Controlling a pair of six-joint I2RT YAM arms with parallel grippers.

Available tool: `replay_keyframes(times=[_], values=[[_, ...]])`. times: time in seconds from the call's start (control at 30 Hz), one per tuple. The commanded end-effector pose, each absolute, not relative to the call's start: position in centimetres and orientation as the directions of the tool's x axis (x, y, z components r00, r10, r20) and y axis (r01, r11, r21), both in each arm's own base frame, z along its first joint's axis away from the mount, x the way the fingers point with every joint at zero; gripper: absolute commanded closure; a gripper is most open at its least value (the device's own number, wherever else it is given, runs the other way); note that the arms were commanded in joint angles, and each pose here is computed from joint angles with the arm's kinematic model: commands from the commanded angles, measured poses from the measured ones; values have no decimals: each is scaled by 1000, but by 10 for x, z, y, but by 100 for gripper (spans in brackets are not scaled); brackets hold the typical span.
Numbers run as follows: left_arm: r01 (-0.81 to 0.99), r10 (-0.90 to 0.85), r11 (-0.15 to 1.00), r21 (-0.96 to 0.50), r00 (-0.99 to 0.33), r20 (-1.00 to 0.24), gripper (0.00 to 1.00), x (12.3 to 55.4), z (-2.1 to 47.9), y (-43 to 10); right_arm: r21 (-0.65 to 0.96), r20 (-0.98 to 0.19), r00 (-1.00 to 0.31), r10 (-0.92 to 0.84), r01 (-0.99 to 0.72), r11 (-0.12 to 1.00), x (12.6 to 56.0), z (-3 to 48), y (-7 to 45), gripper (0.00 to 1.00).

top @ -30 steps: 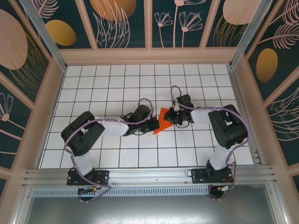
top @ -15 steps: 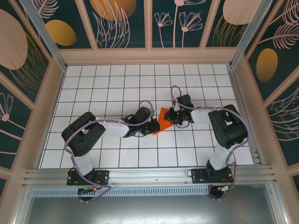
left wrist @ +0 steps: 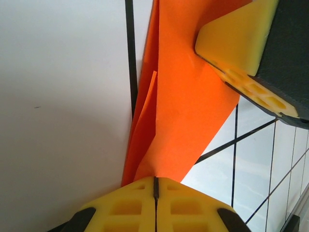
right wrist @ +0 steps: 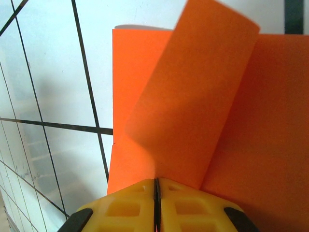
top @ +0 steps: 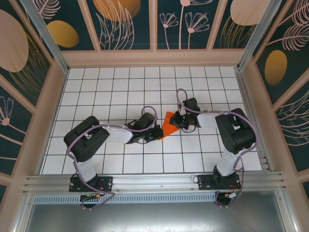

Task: Fold a paper plane with a square sheet of paper (pick it up from the middle)
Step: Fourth fold the wing at the center of the table.

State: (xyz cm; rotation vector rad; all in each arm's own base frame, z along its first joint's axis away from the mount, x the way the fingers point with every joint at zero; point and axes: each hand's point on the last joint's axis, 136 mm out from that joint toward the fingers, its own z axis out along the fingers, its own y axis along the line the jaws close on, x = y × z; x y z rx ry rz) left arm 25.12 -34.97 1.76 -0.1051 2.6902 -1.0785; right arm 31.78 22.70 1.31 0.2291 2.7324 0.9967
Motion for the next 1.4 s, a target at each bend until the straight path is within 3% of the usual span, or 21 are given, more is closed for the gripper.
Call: replay_keyframes(times=[0.0, 0.23, 0.47, 0.73, 0.83, 1.03, 1.37], values=[[-46, -163, 781, -623, -978, -132, 91, 236, -11, -330, 455, -11, -967, 256, 223, 862, 278, -44, 184, 89], [-85, -156, 813, -576, -985, -75, 90, 215, -28, -311, 445, -6, -967, 256, 226, 867, 276, -45, 182, 89], [-52, -134, 812, -581, -986, -98, 90, 208, -12, -302, 443, -5, -966, 257, 228, 867, 276, -46, 181, 89], [126, -159, 733, -668, -924, -348, 92, 255, 64, -332, 447, -3, -967, 255, 227, 865, 275, -47, 182, 90], [158, -173, 701, -696, -909, -380, 92, 268, 77, -347, 448, -1, -967, 253, 226, 865, 275, -47, 182, 90], [156, -139, 695, -702, -928, -345, 94, 277, 57, -369, 459, -2, -967, 253, 224, 860, 276, -46, 184, 90], [93, -130, 743, -663, -951, -279, 96, 269, 22, -360, 466, -6, -968, 252, 221, 857, 277, -44, 186, 90]])
